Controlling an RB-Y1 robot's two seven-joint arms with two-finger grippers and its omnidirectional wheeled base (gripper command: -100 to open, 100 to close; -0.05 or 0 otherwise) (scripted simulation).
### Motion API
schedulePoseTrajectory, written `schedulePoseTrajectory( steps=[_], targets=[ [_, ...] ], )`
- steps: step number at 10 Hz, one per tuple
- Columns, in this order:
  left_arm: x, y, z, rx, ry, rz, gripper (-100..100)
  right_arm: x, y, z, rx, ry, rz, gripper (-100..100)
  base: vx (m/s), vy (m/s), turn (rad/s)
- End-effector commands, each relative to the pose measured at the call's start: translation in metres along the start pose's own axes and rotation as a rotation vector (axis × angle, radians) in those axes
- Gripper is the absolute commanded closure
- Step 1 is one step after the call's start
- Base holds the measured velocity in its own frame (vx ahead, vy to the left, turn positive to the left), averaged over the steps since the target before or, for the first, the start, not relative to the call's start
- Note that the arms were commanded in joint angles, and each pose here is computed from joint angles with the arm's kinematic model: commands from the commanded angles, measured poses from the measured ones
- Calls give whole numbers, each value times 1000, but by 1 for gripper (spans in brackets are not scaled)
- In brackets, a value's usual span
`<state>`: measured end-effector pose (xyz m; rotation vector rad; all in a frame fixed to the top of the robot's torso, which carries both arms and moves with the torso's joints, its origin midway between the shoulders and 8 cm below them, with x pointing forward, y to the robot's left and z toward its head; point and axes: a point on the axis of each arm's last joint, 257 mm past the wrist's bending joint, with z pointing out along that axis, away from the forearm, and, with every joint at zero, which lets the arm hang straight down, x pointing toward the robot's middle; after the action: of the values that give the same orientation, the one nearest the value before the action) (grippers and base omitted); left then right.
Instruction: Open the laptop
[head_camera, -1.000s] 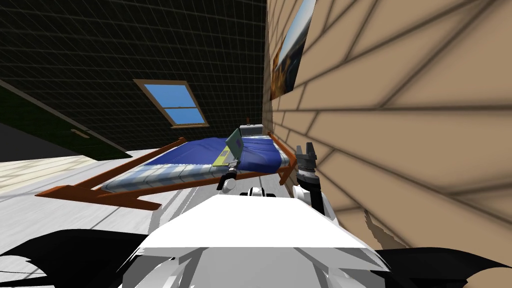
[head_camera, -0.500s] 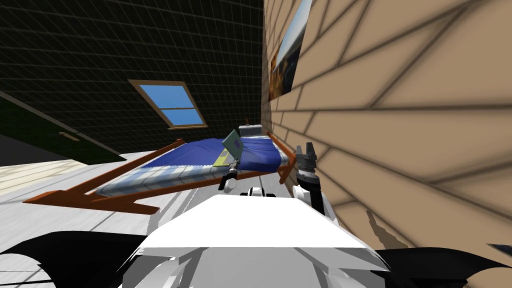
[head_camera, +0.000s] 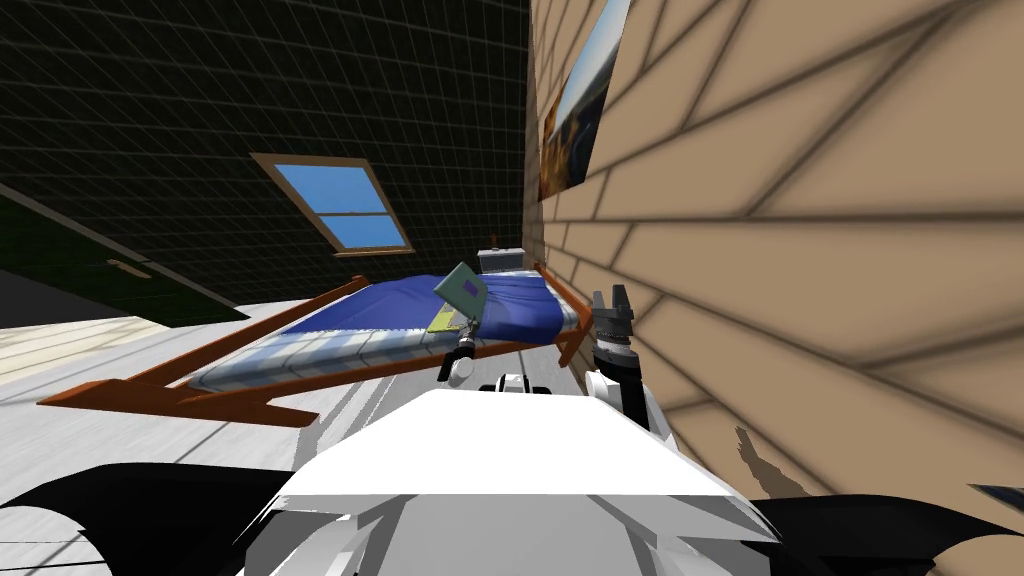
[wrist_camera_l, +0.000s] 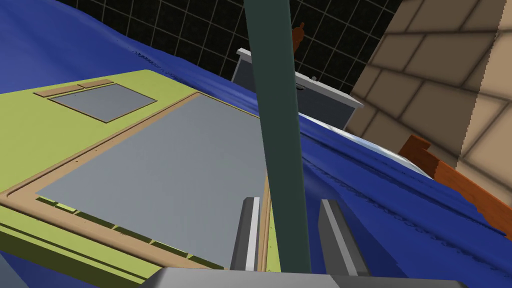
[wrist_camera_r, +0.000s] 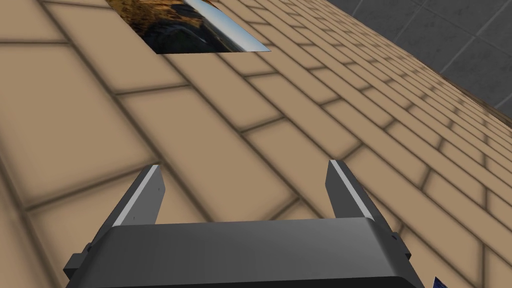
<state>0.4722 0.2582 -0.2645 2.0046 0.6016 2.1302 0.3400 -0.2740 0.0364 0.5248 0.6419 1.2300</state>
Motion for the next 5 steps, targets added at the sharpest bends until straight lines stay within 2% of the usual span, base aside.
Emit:
schedulePoseTrajectory(
  steps=[1,5],
  targets=[
    [-11,-11,-4,32,4,-56,100,0,0,0,0,0,0,0,-11,49,-122],
    [-21,-23,-9,63,12,-152,100,0,0,0,0,0,0,0,-7,30,-76]
  ],
)
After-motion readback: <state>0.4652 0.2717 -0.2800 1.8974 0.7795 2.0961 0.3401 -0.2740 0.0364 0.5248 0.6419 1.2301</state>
